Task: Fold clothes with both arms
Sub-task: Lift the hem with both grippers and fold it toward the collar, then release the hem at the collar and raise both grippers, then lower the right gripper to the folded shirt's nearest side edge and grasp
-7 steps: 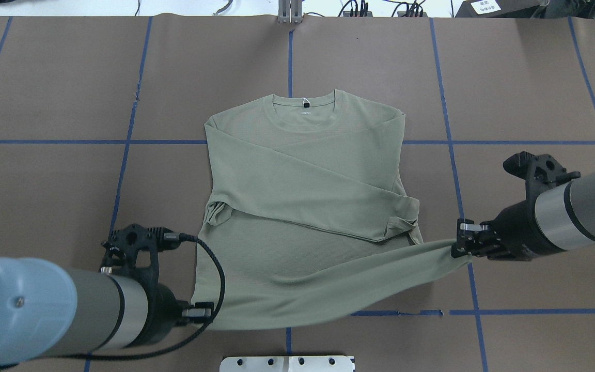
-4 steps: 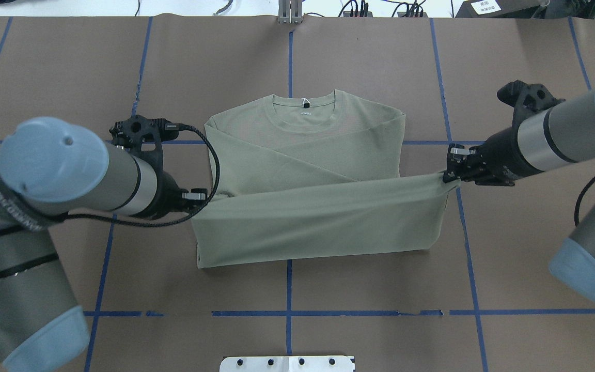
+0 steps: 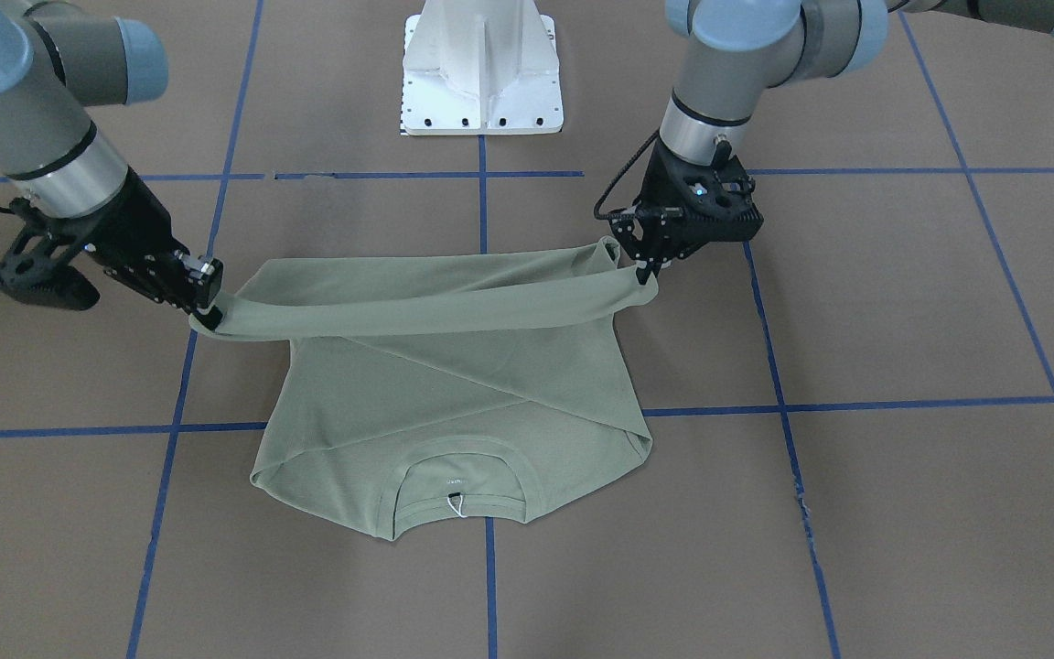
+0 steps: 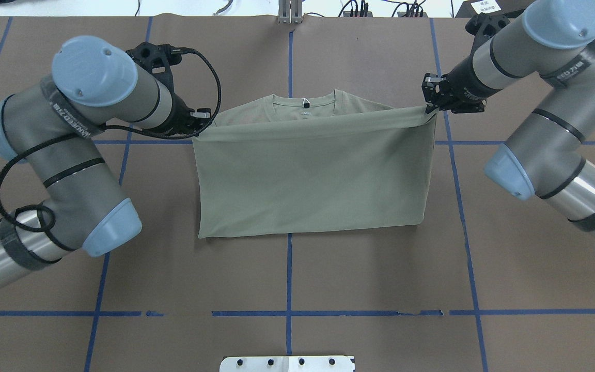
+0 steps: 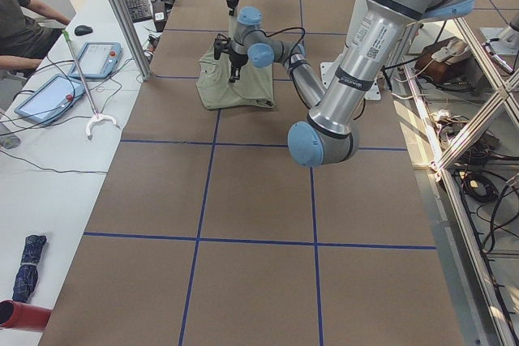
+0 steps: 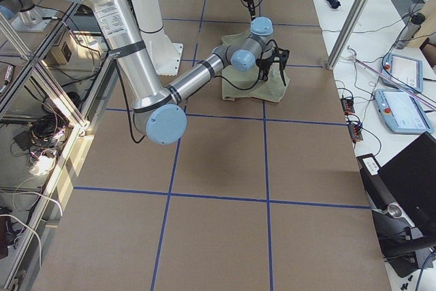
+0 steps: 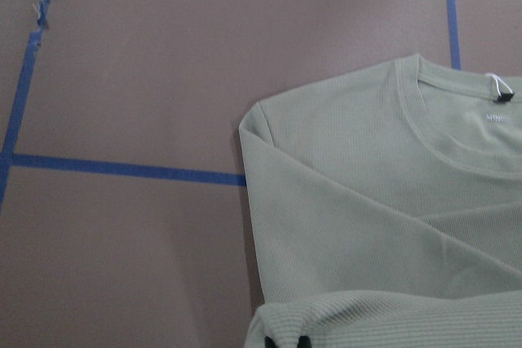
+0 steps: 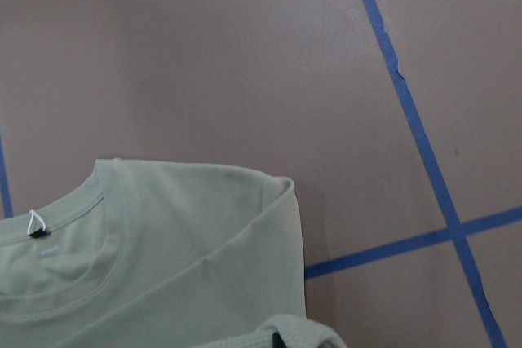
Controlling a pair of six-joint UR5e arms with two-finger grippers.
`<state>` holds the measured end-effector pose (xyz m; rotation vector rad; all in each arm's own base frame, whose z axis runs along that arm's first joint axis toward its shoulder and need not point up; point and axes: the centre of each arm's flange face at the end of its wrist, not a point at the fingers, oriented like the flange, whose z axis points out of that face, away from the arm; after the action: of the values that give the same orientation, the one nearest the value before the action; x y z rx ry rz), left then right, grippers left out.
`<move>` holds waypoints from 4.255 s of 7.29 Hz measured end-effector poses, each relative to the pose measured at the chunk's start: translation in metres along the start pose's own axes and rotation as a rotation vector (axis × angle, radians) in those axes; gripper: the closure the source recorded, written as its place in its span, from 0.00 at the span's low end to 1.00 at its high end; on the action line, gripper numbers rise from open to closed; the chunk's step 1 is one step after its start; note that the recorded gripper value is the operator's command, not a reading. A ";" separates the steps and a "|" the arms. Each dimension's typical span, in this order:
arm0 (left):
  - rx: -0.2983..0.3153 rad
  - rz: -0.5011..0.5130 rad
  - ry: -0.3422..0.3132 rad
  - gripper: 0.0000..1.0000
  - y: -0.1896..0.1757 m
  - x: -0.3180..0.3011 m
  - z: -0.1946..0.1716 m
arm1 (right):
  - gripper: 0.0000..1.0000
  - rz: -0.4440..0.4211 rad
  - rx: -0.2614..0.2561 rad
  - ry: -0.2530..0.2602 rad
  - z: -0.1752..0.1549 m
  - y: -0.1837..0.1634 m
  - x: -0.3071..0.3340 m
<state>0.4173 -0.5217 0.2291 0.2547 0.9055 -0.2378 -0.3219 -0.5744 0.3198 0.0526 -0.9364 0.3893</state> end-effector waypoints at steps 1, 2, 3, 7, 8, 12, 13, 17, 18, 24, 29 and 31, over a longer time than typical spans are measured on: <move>0.018 -0.007 0.010 1.00 -0.019 0.000 0.021 | 1.00 0.013 -0.003 0.029 0.019 -0.018 -0.010; 0.031 -0.010 0.024 1.00 -0.031 -0.005 0.045 | 1.00 0.028 -0.010 0.057 0.036 -0.033 -0.017; 0.038 -0.013 0.037 1.00 -0.039 -0.012 0.072 | 1.00 0.042 -0.020 0.084 0.053 -0.043 -0.022; 0.043 -0.022 0.031 1.00 -0.052 -0.020 0.108 | 1.00 0.061 -0.036 0.126 0.079 -0.057 -0.032; 0.050 -0.026 0.027 1.00 -0.059 -0.022 0.109 | 1.00 0.061 -0.037 0.127 0.080 -0.059 -0.038; 0.069 -0.037 0.017 1.00 -0.080 -0.028 0.108 | 1.00 0.051 -0.033 0.118 0.081 -0.061 -0.044; 0.068 -0.036 0.019 1.00 -0.080 -0.025 0.108 | 1.00 0.039 -0.026 0.100 0.082 -0.061 -0.044; 0.052 -0.027 0.025 0.00 -0.067 -0.016 0.114 | 0.00 0.024 -0.014 0.077 0.090 -0.065 -0.040; 0.052 -0.024 0.025 0.00 -0.067 -0.015 0.114 | 0.00 0.020 -0.010 0.081 0.093 -0.063 -0.041; 0.060 -0.010 0.053 0.00 -0.065 -0.005 0.099 | 0.00 -0.055 -0.071 0.020 0.069 0.062 0.011; 0.064 -0.009 0.059 0.00 -0.064 -0.007 0.096 | 0.28 -0.099 -0.136 0.060 0.086 0.152 0.046; 0.064 -0.008 0.060 0.00 -0.064 -0.008 0.096 | 0.90 -0.101 -0.126 0.080 0.098 0.150 0.051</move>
<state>0.4644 -0.6117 0.2848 0.3189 0.9591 -0.2681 -0.4232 -0.4398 0.4005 -0.0305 -0.8738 0.2370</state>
